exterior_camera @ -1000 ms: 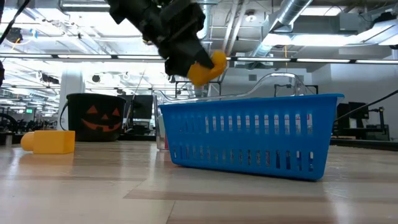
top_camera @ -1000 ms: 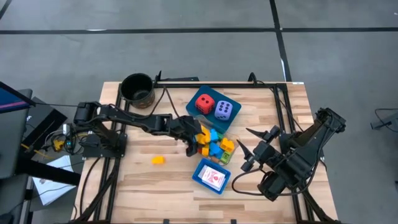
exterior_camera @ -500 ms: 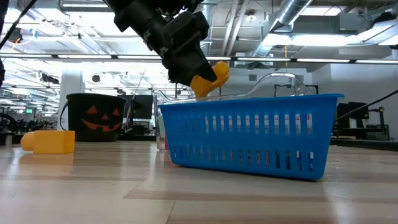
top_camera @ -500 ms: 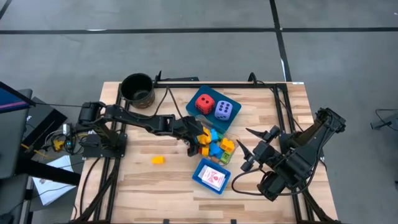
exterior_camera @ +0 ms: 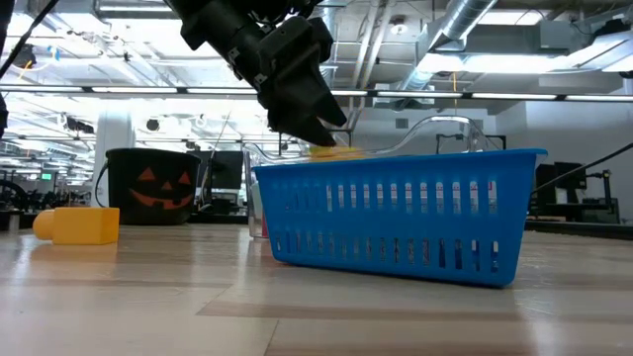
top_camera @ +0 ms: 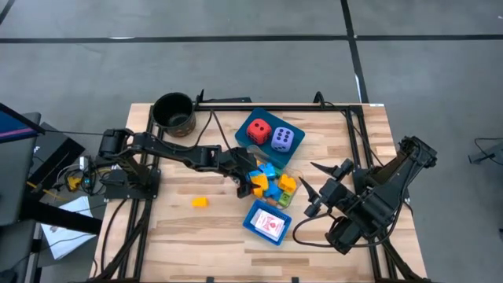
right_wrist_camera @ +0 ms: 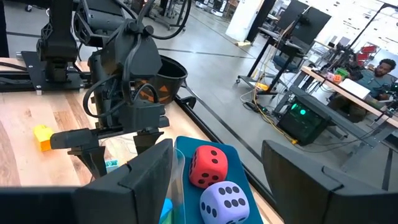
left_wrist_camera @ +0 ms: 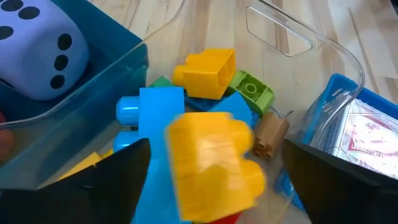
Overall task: Pick & Place Toys
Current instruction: Put the yellow game piece block into the transparent bin
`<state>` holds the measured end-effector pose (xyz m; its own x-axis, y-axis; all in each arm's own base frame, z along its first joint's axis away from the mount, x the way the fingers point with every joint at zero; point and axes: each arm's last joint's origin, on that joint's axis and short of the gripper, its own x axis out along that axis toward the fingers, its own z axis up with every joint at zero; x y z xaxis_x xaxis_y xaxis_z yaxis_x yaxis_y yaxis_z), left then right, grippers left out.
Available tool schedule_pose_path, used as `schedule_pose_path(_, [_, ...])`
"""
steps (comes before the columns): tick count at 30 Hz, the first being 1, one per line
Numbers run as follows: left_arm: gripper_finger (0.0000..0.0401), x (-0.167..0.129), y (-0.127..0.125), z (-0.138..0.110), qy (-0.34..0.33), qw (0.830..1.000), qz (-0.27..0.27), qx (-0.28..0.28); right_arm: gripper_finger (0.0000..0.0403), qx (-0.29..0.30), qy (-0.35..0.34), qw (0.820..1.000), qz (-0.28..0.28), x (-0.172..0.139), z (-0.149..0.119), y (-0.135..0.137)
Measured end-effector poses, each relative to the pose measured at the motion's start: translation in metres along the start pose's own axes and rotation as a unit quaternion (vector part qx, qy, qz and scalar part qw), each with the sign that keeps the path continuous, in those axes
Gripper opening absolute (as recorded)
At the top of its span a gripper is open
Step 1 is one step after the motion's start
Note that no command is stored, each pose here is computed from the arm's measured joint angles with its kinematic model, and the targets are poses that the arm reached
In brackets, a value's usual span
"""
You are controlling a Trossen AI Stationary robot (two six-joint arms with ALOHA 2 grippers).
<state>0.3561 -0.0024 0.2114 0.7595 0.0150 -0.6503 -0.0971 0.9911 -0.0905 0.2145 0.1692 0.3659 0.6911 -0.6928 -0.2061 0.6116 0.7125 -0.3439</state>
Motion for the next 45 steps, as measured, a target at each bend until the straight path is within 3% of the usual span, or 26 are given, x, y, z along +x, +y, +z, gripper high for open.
schedule_pose_path(4, [0.0392, 0.000, 0.000, 0.000, -0.001, 1.000, 0.003, 0.000, 0.0239, 0.000, 0.000, 1.000, 0.000, 0.000, 0.000, 0.000])
schedule_pose_path(11, [0.0385, 0.000, -0.002, 0.000, -0.002, 1.000, 0.000, 0.002, 0.0239, 0.000, 0.000, 1.000, 0.000, 0.000, 0.000, 0.000])
schedule_pose_path(16, [0.0395, -0.001, -0.015, 0.003, -0.019, 0.998, -0.054, 0.024, 0.0239, 0.000, 0.000, 1.000, 0.000, 0.000, 0.000, 0.000])
schedule_pose_path(19, [0.0399, -0.012, -0.030, 0.007, -0.032, 0.992, -0.116, 0.037, 0.0239, 0.000, 0.000, 1.000, 0.000, 0.000, 0.000, 0.000])
schedule_pose_path(21, [0.0396, -0.029, -0.044, 0.011, -0.040, 0.981, -0.181, 0.054, 0.0239, -0.001, 0.000, 1.000, 0.000, 0.000, 0.000, 0.000])
schedule_pose_path(25, [0.0385, -0.079, -0.081, 0.014, -0.074, 0.939, -0.312, 0.124, 0.0239, -0.002, 0.002, 1.000, 0.000, 0.000, 0.000, 0.000])
schedule_pose_path(30, [0.0376, -0.127, -0.108, -0.018, -0.089, 0.909, -0.359, 0.190, 0.0239, -0.003, 0.004, 1.000, 0.001, 0.000, 0.000, 0.000])
schedule_pose_path(32, [0.0375, -0.144, -0.111, -0.028, -0.106, 0.909, -0.351, 0.197, 0.0239, -0.002, 0.004, 1.000, 0.001, 0.000, 0.000, 0.000])
schedule_pose_path(34, [0.0375, -0.157, -0.111, -0.037, -0.121, 0.920, -0.322, 0.188, 0.0239, -0.002, 0.004, 1.000, 0.001, 0.000, 0.000, 0.000])
schedule_pose_path(40, [0.0376, -0.181, -0.097, -0.062, -0.105, 0.979, -0.152, 0.089, 0.0239, 0.000, 0.004, 1.000, 0.002, 0.000, 0.000, 0.000])
schedule_pose_path(42, [0.0374, -0.182, -0.090, -0.071, -0.088, 0.989, -0.102, 0.056, 0.0239, -0.001, 0.004, 1.000, 0.002, 0.000, 0.000, 0.000])
schedule_pose_path(45, [0.0372, -0.182, -0.083, -0.080, -0.070, 0.995, -0.071, 0.023, 0.0239, -0.001, 0.004, 1.000, 0.002, 0.000, 0.000, 0.000])
